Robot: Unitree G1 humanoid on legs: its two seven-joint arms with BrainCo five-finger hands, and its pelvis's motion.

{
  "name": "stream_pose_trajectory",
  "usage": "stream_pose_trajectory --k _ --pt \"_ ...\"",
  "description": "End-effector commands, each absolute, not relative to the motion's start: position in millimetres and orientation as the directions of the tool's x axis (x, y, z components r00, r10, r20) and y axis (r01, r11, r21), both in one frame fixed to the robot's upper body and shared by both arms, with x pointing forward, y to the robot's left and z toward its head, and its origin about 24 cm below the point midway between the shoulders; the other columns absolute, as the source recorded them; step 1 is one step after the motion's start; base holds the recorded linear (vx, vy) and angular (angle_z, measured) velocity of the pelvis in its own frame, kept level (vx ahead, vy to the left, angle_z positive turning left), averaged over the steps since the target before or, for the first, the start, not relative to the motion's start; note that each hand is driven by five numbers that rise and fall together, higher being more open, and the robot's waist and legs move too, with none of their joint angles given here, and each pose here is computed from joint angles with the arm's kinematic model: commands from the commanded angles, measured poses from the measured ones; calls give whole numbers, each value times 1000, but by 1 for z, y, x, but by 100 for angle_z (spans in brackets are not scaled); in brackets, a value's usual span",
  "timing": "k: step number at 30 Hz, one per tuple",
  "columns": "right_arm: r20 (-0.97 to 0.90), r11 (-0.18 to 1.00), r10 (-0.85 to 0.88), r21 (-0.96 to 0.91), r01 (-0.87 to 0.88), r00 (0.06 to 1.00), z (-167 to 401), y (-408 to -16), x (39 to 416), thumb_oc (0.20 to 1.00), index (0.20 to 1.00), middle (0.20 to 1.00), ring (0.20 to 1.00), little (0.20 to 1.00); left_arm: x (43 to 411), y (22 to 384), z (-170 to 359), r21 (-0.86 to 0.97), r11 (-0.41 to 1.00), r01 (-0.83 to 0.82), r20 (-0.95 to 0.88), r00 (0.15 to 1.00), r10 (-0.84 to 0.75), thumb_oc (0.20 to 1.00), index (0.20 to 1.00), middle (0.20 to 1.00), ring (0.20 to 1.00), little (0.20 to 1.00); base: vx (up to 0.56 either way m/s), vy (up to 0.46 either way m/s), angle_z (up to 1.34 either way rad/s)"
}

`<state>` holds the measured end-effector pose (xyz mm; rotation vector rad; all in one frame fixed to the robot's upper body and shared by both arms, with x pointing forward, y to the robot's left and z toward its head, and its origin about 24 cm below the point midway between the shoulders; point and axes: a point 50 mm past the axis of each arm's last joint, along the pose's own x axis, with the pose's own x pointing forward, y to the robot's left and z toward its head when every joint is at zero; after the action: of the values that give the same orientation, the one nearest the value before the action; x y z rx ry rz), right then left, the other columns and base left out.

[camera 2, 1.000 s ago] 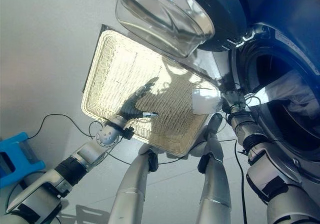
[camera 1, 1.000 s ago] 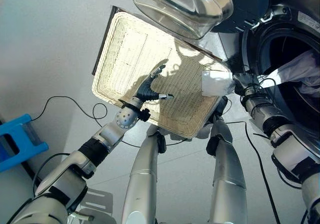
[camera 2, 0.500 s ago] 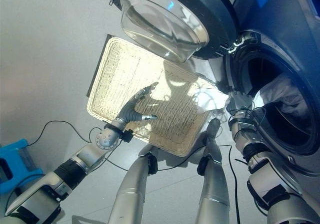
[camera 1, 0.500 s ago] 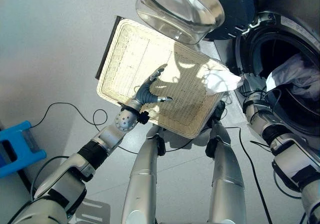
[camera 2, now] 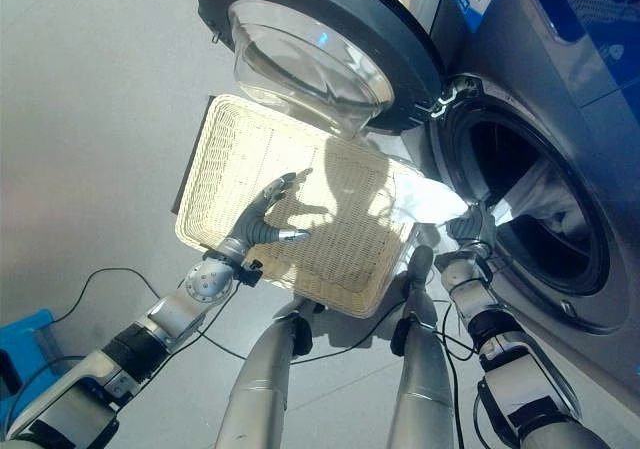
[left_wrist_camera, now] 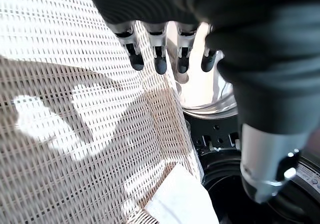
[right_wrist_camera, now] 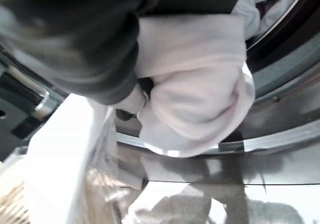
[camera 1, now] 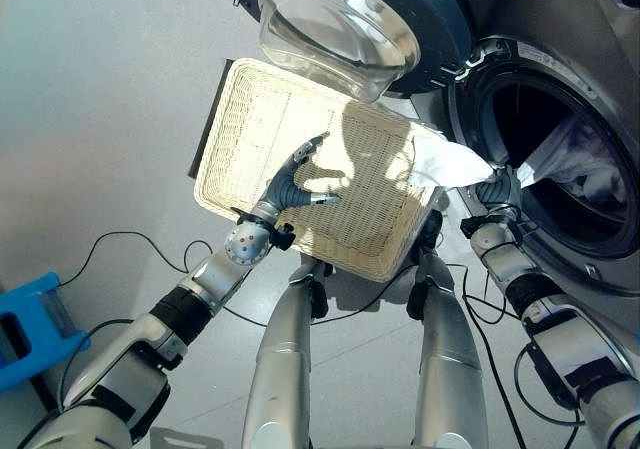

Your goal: Put the clothes into the washing machine.

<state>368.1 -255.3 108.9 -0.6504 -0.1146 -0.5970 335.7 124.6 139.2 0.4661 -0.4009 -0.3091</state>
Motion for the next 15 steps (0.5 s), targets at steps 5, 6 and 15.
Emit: stream_pose_trajectory --k 5,6,15 --pt "316 598 -640 -368 712 701 146 -314 357 200 200 200 200 200 331 126 146 416 888 197 350 866 -356 1000 1000 1000 1000 1000 0 0 0" --pt "316 598 -640 -368 712 701 146 -314 357 200 200 200 200 200 331 126 146 416 888 197 350 866 -356 1000 1000 1000 1000 1000 0 0 0" --pt "299 641 -585 -399 656 754 139 -305 361 1000 1000 1000 1000 1000 333 127 146 415 888 195 347 869 -353 1000 1000 1000 1000 1000 6 4 -2"
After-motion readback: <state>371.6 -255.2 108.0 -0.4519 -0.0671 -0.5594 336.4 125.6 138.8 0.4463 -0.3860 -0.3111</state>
